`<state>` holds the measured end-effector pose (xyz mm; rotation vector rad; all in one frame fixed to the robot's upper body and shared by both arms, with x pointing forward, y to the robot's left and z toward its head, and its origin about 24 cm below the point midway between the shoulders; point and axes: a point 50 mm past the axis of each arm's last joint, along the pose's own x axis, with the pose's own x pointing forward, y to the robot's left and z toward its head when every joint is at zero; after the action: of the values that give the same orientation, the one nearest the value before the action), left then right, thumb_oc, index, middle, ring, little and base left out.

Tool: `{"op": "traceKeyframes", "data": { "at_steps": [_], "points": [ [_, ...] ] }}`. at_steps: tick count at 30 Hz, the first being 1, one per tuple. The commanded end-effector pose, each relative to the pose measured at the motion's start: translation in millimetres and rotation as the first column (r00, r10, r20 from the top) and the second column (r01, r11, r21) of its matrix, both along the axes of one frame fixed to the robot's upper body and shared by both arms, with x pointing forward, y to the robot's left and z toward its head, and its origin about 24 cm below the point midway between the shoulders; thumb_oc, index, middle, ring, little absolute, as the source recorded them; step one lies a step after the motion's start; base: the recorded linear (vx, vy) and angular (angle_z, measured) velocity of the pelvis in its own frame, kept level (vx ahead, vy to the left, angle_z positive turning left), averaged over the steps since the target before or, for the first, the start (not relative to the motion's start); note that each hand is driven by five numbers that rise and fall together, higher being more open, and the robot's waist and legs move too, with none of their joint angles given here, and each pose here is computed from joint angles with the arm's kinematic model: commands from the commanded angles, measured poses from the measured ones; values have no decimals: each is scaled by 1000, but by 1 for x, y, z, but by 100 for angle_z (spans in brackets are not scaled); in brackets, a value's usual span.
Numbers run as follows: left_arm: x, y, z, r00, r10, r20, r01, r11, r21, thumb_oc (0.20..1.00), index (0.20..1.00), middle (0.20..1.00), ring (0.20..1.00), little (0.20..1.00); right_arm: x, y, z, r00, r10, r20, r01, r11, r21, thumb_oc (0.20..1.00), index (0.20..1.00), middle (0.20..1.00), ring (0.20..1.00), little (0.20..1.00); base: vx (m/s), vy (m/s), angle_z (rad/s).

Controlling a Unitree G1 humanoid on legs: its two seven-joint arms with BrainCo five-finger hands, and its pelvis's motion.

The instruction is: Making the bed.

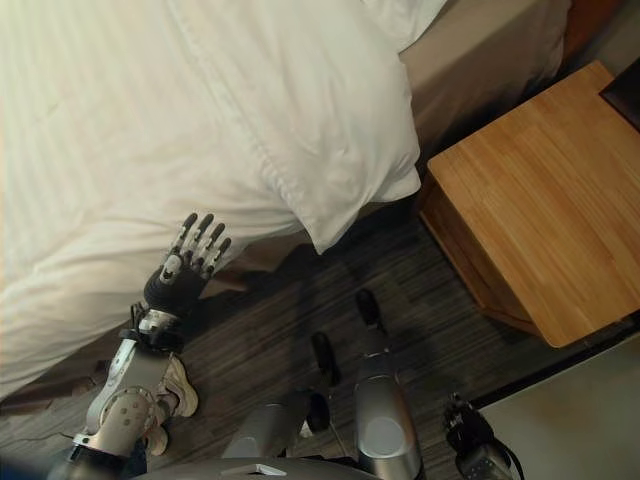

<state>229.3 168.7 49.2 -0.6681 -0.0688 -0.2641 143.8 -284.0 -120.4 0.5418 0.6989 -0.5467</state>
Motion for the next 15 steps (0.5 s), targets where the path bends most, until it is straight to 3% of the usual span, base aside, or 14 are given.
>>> {"op": "traceKeyframes", "data": {
  "at_steps": [1,3,4,6,7,9,15],
  "points": [
    [-8,7,-3,999,36,24,-38,997,70,1000,1000,1000,1000,1000,24,25,1,994,94,57,-95,995,24,200,200,200,200,200,-14,-30,9],
    [-12,11,-28,992,82,-91,-76,995,63,1000,1000,1000,1000,1000,37,44,15,948,289,135,-285,957,-43,200,200,200,200,200,-7,-47,8],
    [-12,11,-28,992,82,-91,-77,995,63,1000,1000,1000,1000,1000,37,44,15,948,289,135,-286,957,-42,200,200,200,200,200,-3,-31,15],
    [-19,17,-44,986,66,-156,-29,973,228,1000,1000,1000,1000,1000,49,59,35,874,436,213,-418,900,-125,200,200,200,200,200,2,-18,27],
    [-23,19,-53,980,53,-193,8,953,304,1000,1000,1000,1000,1000,53,62,42,840,494,225,-464,868,-174,1000,1000,1000,1000,1000,21,-20,31],
    [-29,20,-69,966,42,-257,63,921,384,1000,1000,1000,1000,1000,57,69,51,794,558,242,-515,828,-222,1000,1000,1000,1000,1000,2,-2,24],
    [-46,10,-102,909,56,-413,111,923,369,1000,1000,1000,1000,1000,61,96,64,730,617,296,-558,787,-263,1000,1000,1000,1000,1000,-10,-4,18]
  ]
}}
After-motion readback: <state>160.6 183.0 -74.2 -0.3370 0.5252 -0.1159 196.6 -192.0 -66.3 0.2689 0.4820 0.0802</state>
